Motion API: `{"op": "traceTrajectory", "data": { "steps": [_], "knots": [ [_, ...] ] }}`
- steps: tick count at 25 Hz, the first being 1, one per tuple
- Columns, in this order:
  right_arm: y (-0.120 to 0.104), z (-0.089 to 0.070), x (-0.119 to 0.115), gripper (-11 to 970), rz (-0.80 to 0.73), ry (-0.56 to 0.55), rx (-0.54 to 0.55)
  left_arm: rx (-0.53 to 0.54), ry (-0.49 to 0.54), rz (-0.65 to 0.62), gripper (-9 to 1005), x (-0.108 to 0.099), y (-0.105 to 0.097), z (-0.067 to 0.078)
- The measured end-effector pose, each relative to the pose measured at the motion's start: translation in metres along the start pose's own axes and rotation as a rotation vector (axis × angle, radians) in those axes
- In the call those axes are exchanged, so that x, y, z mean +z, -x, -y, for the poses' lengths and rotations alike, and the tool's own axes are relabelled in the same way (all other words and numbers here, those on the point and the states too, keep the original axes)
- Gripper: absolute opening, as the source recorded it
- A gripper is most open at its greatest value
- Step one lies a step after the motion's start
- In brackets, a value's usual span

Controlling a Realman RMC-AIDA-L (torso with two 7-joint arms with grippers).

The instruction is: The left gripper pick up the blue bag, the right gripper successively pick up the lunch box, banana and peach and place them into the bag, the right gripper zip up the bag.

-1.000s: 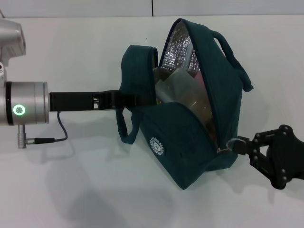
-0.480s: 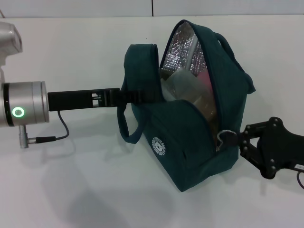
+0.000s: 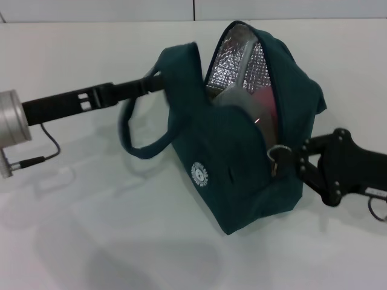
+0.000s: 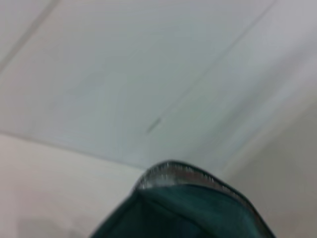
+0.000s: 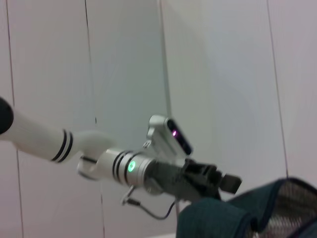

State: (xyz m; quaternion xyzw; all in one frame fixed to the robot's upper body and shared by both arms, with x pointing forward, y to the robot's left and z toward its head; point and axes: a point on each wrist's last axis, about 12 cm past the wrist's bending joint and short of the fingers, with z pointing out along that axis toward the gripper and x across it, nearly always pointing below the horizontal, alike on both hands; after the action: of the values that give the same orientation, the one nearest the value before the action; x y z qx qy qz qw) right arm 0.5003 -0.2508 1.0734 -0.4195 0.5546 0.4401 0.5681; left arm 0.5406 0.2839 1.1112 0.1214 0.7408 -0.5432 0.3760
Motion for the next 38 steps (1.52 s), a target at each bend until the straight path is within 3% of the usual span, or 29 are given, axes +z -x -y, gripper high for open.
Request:
{"op": "traceTrajectory", "data": {
  "steps": [7,13,28,38],
  "knots": [
    [0.012,0.015,0.017,6,0.038,0.0,-0.03,0.048,-0.006,0.142,799,-0.017,-0.004,-0.002],
    [0.017,0.022,0.025,7,0.052,-0.018,-0.04,0.08,-0.024,0.174,897,-0.025,-0.007,0.001],
    [0.048,0.051,0.052,6,0.169,-0.075,-0.097,0.097,-0.003,0.21,892,-0.036,-0.015,-0.001],
    [0.059,0.046,0.098,6,0.157,0.073,-0.114,0.12,-0.009,0.204,891,-0.051,-0.026,0.002]
  ]
}}
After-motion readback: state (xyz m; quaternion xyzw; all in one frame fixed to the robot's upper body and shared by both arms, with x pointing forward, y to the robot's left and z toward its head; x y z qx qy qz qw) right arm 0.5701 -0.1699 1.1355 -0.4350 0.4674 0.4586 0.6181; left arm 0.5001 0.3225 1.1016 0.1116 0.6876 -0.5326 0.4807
